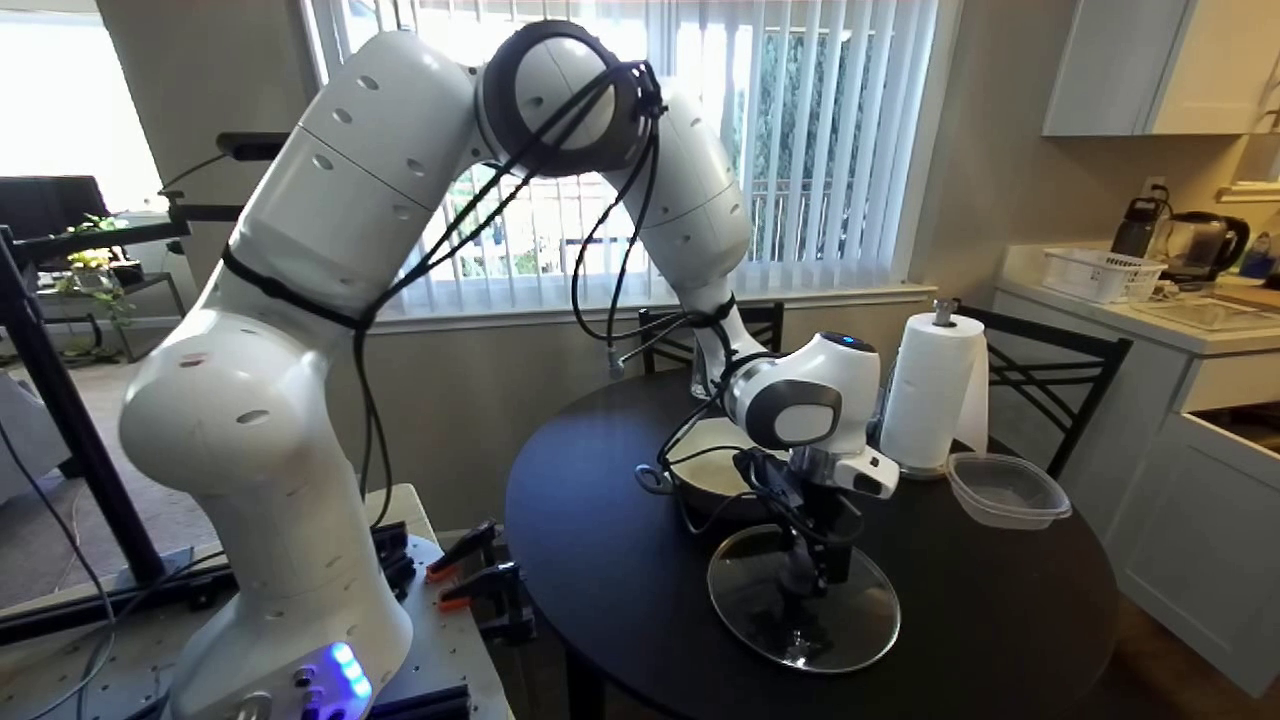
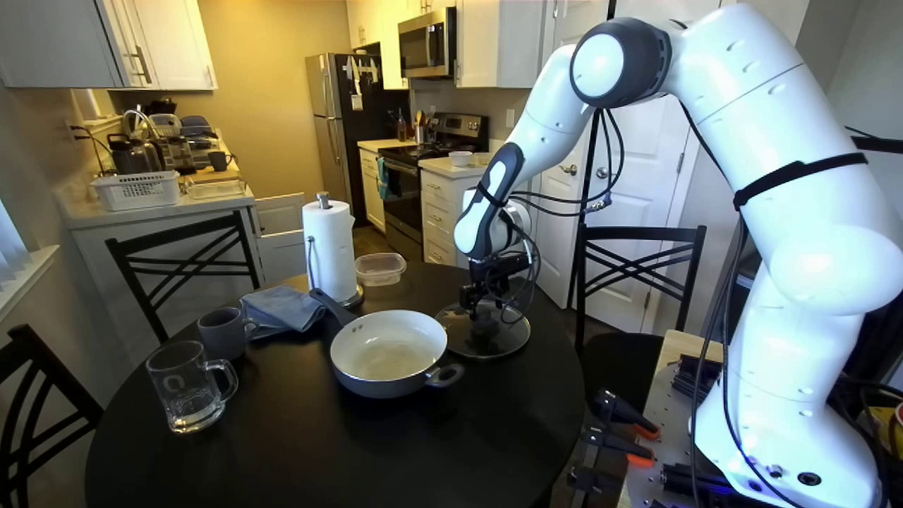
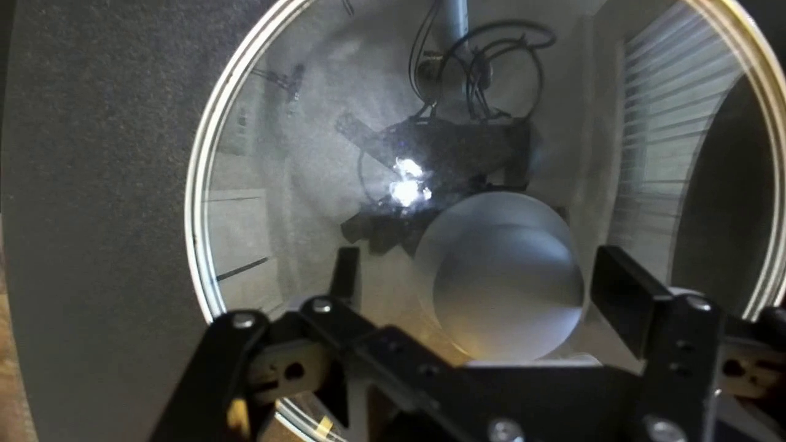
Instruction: Put the lid on the pot
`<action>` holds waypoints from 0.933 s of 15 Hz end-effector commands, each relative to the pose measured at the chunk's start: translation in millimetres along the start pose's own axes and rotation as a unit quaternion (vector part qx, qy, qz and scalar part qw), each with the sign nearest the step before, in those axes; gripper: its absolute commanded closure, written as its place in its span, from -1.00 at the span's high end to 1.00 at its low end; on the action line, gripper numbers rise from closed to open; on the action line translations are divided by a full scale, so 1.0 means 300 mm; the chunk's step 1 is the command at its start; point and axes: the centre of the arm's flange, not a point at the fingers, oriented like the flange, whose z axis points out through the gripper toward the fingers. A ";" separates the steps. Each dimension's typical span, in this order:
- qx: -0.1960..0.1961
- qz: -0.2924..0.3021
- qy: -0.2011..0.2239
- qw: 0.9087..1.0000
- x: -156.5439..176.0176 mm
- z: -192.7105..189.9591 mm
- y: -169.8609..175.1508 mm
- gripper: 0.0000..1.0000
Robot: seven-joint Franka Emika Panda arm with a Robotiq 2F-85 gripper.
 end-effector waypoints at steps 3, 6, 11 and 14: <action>0.011 -0.006 0.001 1.000 -0.026 -0.032 -0.011 0.05; 0.013 -0.009 0.001 1.000 -0.028 -0.036 -0.025 -0.33; 0.010 -0.009 0.002 1.000 -0.035 -0.040 -0.030 -0.35; 0.016 -0.007 0.004 1.000 -0.067 -0.104 -0.027 -0.35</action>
